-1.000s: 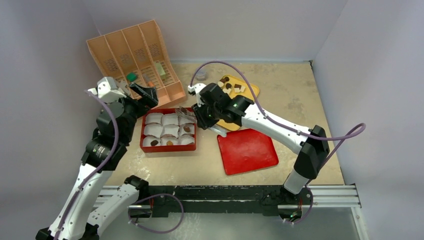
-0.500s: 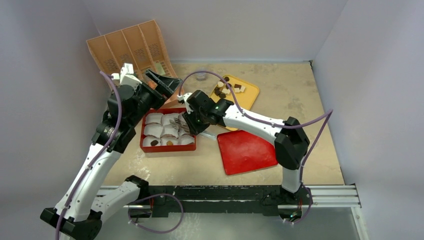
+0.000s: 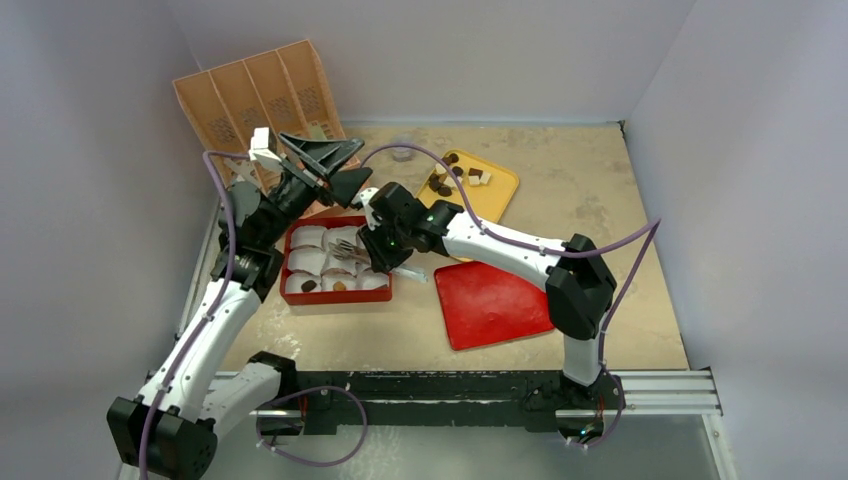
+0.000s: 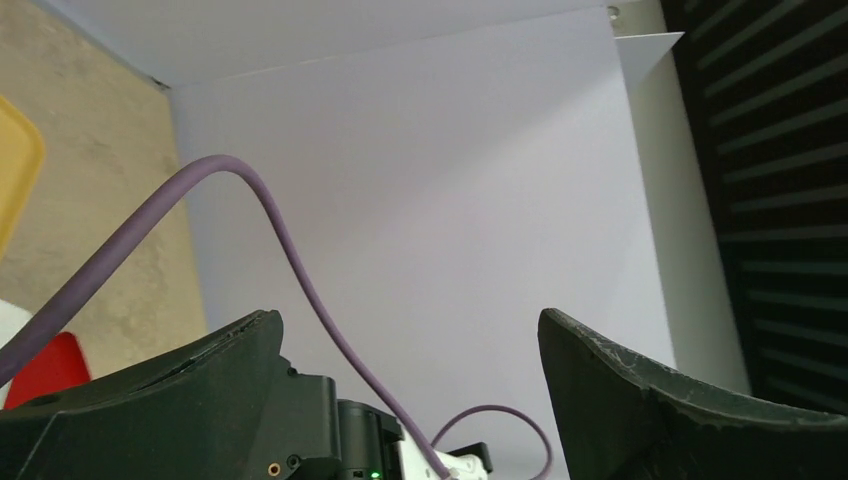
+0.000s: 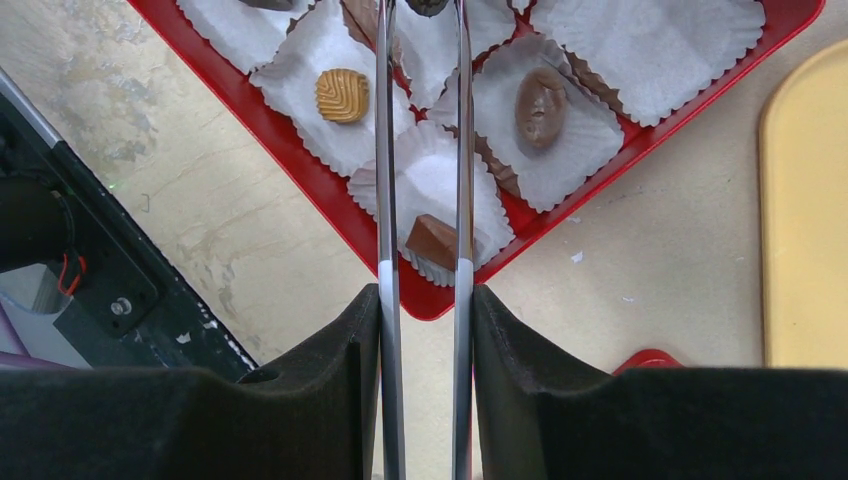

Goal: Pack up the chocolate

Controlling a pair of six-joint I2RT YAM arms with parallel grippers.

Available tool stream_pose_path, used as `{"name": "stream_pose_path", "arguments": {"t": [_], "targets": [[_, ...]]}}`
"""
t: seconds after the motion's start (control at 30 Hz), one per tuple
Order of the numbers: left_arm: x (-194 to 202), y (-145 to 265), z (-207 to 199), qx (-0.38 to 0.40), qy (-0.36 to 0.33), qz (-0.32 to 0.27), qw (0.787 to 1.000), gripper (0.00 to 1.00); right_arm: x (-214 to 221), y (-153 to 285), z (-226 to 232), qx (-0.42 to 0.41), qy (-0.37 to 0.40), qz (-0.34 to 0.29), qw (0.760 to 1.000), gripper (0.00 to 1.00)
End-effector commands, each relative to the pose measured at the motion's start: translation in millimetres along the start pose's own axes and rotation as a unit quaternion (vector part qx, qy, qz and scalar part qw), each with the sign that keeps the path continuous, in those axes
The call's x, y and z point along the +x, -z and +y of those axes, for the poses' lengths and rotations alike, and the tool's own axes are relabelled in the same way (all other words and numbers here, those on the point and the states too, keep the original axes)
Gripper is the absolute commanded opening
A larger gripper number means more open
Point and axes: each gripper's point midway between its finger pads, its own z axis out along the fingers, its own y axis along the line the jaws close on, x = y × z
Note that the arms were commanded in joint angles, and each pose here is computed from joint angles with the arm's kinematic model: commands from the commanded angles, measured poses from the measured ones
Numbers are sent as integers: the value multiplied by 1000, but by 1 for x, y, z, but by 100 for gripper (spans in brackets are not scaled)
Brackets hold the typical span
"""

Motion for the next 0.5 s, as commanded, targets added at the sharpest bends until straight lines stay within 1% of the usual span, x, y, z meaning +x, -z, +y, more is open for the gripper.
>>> {"name": "stream_pose_path", "arguments": {"t": [0.0,0.07,0.17,0.4,0.47], "targets": [[9,13,-51,120,53,47,990,100,-28,12,15,-20,2,-44,999,35],[7,17,-45,138,93,51,985,100,-25,10,13,-16,0,-40,999,36],[3,25,-51,178,135,54,973,100,-26,10,14,-17,-2,-42,999,38],[0,32,-62,216,129,52,966,100,-29,15,10,-5,-2,-49,999,40],[-4,35,-61,225,143,43,963,100,-30,16,9,-1,-2,-51,999,40]]}}
